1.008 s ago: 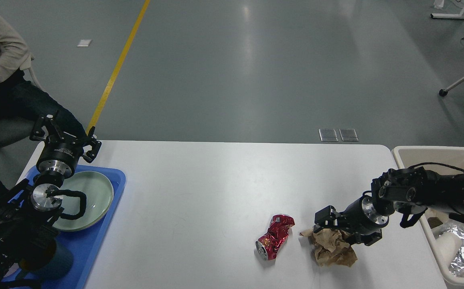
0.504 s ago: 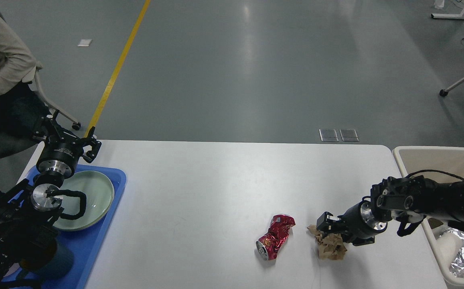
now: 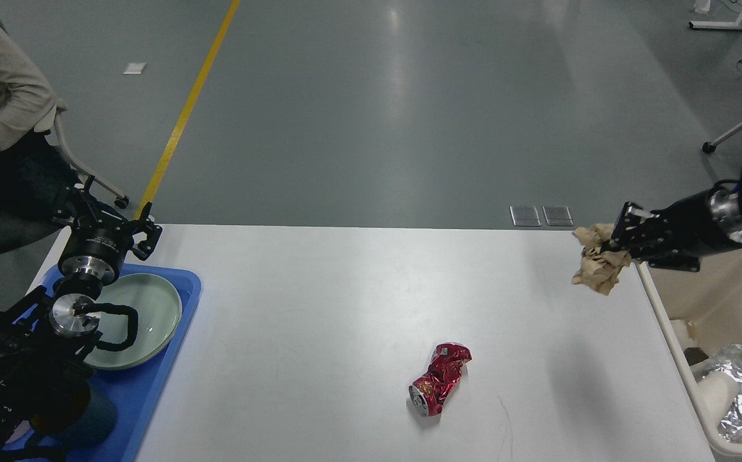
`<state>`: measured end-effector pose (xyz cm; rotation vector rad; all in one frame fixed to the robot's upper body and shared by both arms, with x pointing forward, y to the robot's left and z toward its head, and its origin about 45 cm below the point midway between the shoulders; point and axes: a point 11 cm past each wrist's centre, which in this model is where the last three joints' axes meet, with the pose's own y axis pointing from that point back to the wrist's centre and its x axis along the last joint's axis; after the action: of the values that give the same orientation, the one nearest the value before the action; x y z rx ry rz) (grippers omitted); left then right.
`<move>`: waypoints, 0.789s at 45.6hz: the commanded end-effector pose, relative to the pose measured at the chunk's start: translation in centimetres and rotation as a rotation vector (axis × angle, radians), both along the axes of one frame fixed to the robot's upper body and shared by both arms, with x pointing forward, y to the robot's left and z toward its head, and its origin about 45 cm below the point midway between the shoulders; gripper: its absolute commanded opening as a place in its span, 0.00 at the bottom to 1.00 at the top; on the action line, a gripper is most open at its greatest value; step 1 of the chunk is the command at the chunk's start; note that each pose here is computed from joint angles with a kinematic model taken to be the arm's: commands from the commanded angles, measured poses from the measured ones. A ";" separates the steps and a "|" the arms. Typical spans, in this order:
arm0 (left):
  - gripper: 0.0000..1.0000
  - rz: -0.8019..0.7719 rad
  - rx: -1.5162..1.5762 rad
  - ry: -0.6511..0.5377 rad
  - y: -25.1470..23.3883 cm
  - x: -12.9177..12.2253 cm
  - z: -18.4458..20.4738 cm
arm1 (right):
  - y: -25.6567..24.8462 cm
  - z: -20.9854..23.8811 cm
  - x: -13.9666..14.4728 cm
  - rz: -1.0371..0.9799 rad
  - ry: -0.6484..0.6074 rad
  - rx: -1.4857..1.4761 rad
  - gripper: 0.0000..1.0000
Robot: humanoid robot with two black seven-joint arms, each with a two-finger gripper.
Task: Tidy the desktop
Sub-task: 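Lift the crumpled paper with the right gripper and drop it into the bin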
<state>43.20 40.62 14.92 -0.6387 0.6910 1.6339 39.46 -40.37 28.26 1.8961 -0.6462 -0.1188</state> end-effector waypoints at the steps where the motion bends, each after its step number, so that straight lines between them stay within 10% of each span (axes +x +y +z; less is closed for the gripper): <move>1: 0.96 0.000 0.000 0.000 0.0 0.0 0.0 | -1.9 7.4 0.5 -0.021 -0.103 0.047 0.00; 13: 0.96 0.000 0.000 0.000 0.0 0.0 0.0 | -6.6 10.2 0.9 -0.132 -0.228 -0.031 0.00; 27: 0.96 0.000 0.000 0.000 0.0 0.0 0.0 | -17.1 -6.0 -4.7 -0.398 -0.351 -0.502 0.00; 29: 0.96 0.000 0.000 0.000 0.0 0.0 0.0 | -17.0 -8.2 -5.1 -0.383 -0.359 -0.549 0.26; 32: 0.96 0.000 0.000 0.000 0.0 0.0 0.0 | -17.9 -10.0 -5.7 -0.377 -0.369 -0.609 0.94; 36: 0.96 0.000 0.000 0.000 0.0 0.0 0.0 | -18.5 -11.8 -6.6 -0.382 -0.355 -0.632 1.00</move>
<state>43.20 40.62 14.92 -0.6386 0.6910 1.6339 34.10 -58.06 19.08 1.2228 -1.1463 0.1632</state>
